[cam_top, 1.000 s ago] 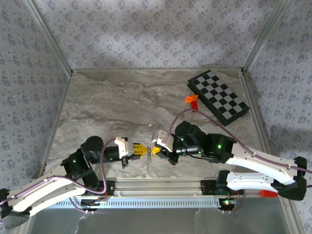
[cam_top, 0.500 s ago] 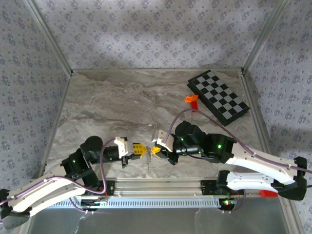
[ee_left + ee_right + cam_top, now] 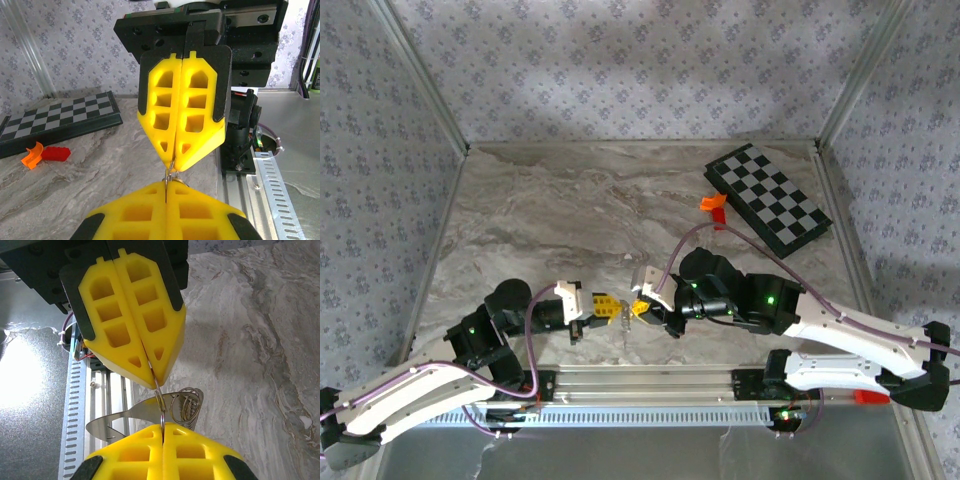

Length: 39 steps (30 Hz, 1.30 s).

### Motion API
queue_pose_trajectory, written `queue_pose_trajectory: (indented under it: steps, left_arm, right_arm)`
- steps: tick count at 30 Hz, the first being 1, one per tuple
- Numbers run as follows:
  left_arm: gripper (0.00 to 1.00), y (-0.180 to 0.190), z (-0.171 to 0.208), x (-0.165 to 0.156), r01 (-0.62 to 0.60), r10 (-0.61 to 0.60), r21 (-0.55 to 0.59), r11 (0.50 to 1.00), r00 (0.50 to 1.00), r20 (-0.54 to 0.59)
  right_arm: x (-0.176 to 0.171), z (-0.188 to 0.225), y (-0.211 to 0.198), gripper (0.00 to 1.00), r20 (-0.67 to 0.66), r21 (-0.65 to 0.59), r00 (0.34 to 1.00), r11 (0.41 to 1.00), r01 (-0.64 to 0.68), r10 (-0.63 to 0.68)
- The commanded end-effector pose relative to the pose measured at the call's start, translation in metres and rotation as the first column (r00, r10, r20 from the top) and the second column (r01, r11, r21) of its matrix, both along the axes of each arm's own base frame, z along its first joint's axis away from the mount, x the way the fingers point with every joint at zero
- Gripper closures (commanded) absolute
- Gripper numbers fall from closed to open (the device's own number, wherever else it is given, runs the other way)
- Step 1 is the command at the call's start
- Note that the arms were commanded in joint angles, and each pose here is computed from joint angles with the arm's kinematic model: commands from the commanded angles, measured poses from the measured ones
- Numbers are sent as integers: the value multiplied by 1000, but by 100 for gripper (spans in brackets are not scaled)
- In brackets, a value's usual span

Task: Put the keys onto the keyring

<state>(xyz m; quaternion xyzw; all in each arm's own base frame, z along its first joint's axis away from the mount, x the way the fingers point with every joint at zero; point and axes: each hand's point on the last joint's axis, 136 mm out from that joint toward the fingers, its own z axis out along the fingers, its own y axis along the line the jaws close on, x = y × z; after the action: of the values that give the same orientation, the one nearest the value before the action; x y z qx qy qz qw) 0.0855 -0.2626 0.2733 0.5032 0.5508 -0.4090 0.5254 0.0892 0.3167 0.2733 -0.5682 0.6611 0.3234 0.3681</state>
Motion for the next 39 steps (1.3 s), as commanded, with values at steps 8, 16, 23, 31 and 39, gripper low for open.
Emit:
queue_pose_trajectory:
  steps: [8, 16, 23, 31, 39]
  left_arm:
    - [100, -2, 21, -1, 9, -7, -46, 999, 999, 49]
    - [100, -3, 19, 0, 7, -6, -31, 999, 999, 46]
    - [100, -5, 19, 1, 11, -10, -21, 1000, 999, 41]
    - [100, -7, 18, 1, 16, -16, -7, 1000, 999, 31]
    - [100, -11, 16, 0, 31, -31, 8, 1000, 999, 15]
  right_arm:
    - [-3, 23, 8, 100, -3, 65, 1000, 998, -24, 24]
    - [-4, 25, 10, 100, -1, 71, 999, 997, -34, 34]
    - [-4, 24, 10, 100, 2, 69, 999, 997, -37, 37]
    - [-5, 20, 11, 100, 9, 64, 999, 997, -47, 47]
    - [-8, 14, 10, 100, 19, 46, 998, 997, -61, 60]
